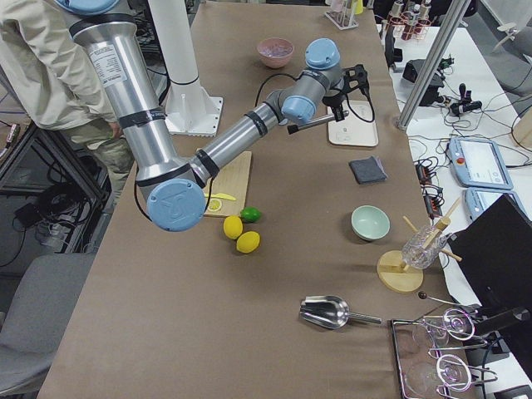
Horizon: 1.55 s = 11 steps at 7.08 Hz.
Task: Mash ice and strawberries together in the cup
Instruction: 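Carry the muddler over the cup and lower its end inside, then press the muddler down into the cup contents with the right gripper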
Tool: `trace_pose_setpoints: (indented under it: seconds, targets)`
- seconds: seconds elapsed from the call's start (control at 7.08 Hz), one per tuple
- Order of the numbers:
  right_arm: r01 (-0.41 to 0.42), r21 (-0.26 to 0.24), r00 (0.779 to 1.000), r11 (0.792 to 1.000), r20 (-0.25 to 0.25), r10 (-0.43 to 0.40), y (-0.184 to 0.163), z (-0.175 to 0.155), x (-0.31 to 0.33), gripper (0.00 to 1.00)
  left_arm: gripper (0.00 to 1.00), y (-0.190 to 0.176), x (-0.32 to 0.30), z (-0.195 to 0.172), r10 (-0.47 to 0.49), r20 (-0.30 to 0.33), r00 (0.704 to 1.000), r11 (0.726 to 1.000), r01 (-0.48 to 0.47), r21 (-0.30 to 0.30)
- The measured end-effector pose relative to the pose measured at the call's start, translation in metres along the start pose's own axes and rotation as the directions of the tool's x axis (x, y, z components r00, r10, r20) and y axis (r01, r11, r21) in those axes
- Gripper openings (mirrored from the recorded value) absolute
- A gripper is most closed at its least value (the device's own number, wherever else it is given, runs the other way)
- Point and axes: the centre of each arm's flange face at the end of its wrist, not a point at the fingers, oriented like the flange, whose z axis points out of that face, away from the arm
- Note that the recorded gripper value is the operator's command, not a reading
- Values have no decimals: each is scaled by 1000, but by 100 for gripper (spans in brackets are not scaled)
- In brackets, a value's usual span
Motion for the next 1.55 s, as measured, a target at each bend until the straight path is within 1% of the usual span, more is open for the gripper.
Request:
trace_pose_setpoints:
  seconds: [0.14, 0.28, 0.42, 0.56, 0.71, 0.85, 0.99, 1.13, 1.27, 1.41, 1.55]
  targets:
    - [72, 34, 996, 997, 49, -73, 12, 14, -24, 0, 98, 10, -17, 1, -33, 9, 999, 999, 33, -9]
    - [140, 79, 983, 987, 106, -148, 27, 26, -48, 0, 98, 19, -40, 2, -79, 20, 997, 997, 79, -16]
    - [199, 129, 961, 971, 169, -219, 42, 34, -71, 0, 98, 27, -64, 4, -131, 32, 991, 991, 132, -26]
    - [238, 176, 937, 955, 217, -274, 55, 43, -90, 0, 98, 36, -90, 9, -184, 45, 982, 982, 186, -40]
    - [259, 236, 916, 937, 248, -315, 71, 56, -110, 0, 98, 46, -119, 14, -239, 57, 969, 969, 242, -52]
    - [258, 314, 897, 913, 273, -348, 91, 73, -136, 0, 98, 54, -142, 19, -283, 67, 957, 956, 287, -64]
    - [231, 406, 880, 884, 301, -368, 116, 91, -166, 0, 98, 64, -160, 26, -315, 73, 946, 944, 321, -78]
    - [189, 480, 867, 856, 327, -375, 138, 106, -185, 0, 98, 73, -170, 34, -335, 75, 939, 935, 341, -93]
    - [151, 536, 855, 831, 351, -381, 151, 121, -194, 0, 98, 80, -176, 39, -347, 77, 935, 929, 354, -105]
    - [135, 586, 843, 799, 357, -403, 155, 134, -195, 0, 98, 84, -179, 42, -354, 78, 932, 926, 361, -113]
    - [143, 635, 837, 759, 332, -436, 155, 141, -192, 0, 98, 86, -182, 46, -360, 79, 929, 922, 368, -121]
